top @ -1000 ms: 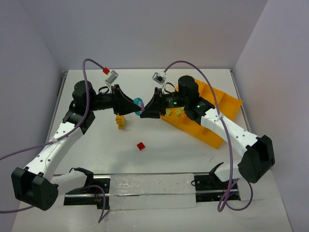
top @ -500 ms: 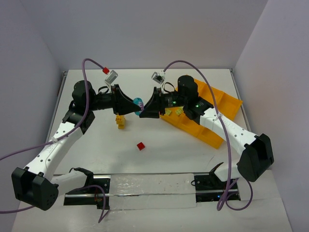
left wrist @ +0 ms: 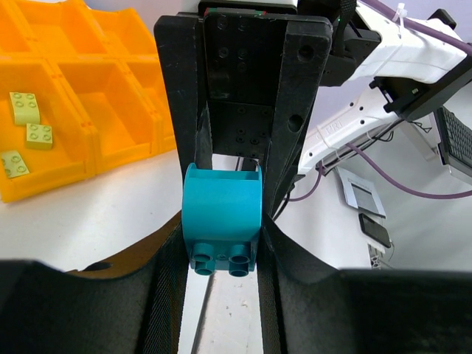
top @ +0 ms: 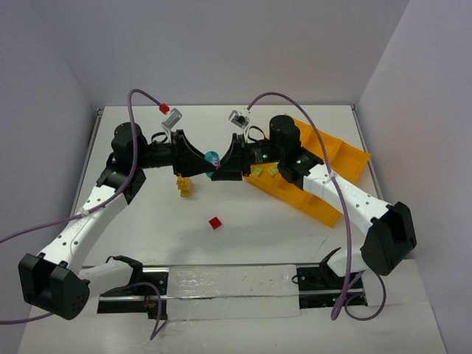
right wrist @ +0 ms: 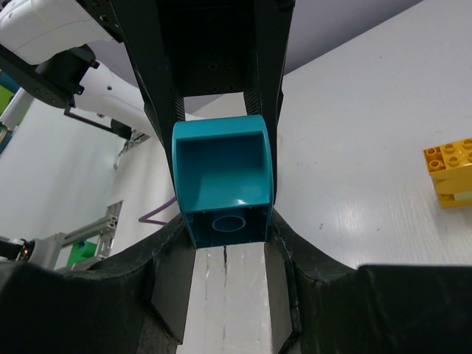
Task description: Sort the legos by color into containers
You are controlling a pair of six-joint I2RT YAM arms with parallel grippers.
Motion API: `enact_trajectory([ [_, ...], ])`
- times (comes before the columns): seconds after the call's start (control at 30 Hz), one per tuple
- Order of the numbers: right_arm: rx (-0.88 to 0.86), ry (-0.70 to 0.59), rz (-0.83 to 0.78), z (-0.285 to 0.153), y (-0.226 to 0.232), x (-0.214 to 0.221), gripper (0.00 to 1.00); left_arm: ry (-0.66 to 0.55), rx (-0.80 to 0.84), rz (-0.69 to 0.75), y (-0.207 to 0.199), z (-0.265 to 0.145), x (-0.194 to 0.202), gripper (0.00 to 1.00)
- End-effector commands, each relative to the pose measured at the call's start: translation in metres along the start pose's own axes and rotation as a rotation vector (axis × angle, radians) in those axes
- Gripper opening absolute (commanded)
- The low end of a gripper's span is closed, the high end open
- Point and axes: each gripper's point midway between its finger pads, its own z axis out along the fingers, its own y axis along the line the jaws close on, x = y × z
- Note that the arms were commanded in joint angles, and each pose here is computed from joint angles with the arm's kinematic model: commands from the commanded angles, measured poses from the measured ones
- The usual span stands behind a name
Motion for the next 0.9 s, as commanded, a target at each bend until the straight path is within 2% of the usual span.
enact_trajectory([
  [0.0, -0.04, -0.056, -0.119, 0.003, 0.023, -0.028, 0.0, -0.026, -0.02, 0.042, -0.001, 0.001, -0.009, 0.0],
  [0.03, -0.018, -0.055, -0.113, 0.004, 0.018, -0.026, 0.0, -0.023, -0.015, 0.048, -0.002, 0.0, -0.01, 0.04],
  [0.07, -0.002, -0.058, -0.104, 0.004, 0.015, -0.026, 0.0, -0.023, -0.021, 0.048, -0.001, 0.001, -0.01, 0.13],
  [0.1, 0.033, -0.06, -0.092, 0.004, 0.009, -0.025, 0.0, -0.028, -0.039, 0.048, 0.002, 0.001, -0.012, 0.41],
  [0.13, 0.067, -0.062, -0.081, 0.003, 0.003, -0.024, 0.0, -0.03, -0.053, 0.047, 0.004, 0.001, -0.012, 0.61],
  [0.17, 0.095, -0.06, -0.073, 0.003, -0.002, -0.023, 0.0, -0.025, -0.061, 0.04, 0.006, 0.001, -0.011, 0.68],
  [0.2, 0.128, -0.056, -0.063, 0.001, -0.008, -0.021, 0.0, -0.025, -0.077, 0.035, 0.008, 0.001, -0.012, 0.9],
  [0.23, 0.173, -0.048, -0.05, -0.001, -0.017, -0.016, 0.0, -0.029, -0.088, 0.039, 0.01, 0.001, -0.014, 0.99],
  [0.5, 0.508, -0.1, 0.011, -0.046, -0.065, 0.001, 0.0, -0.101, -0.219, 0.041, 0.025, -0.005, -0.033, 0.99],
  [0.63, 0.895, -0.175, 0.019, -0.113, -0.109, 0.001, 0.0, -0.203, -0.474, -0.039, 0.071, -0.028, -0.05, 0.99],
  [0.73, 1.107, -0.224, 0.078, -0.161, -0.133, 0.001, 0.0, -0.222, -0.569, -0.111, 0.1, -0.041, -0.047, 0.99],
  [0.87, 1.217, -0.328, 0.15, -0.213, -0.158, -0.002, 0.0, -0.256, -0.763, -0.222, 0.148, -0.059, -0.029, 0.99],
])
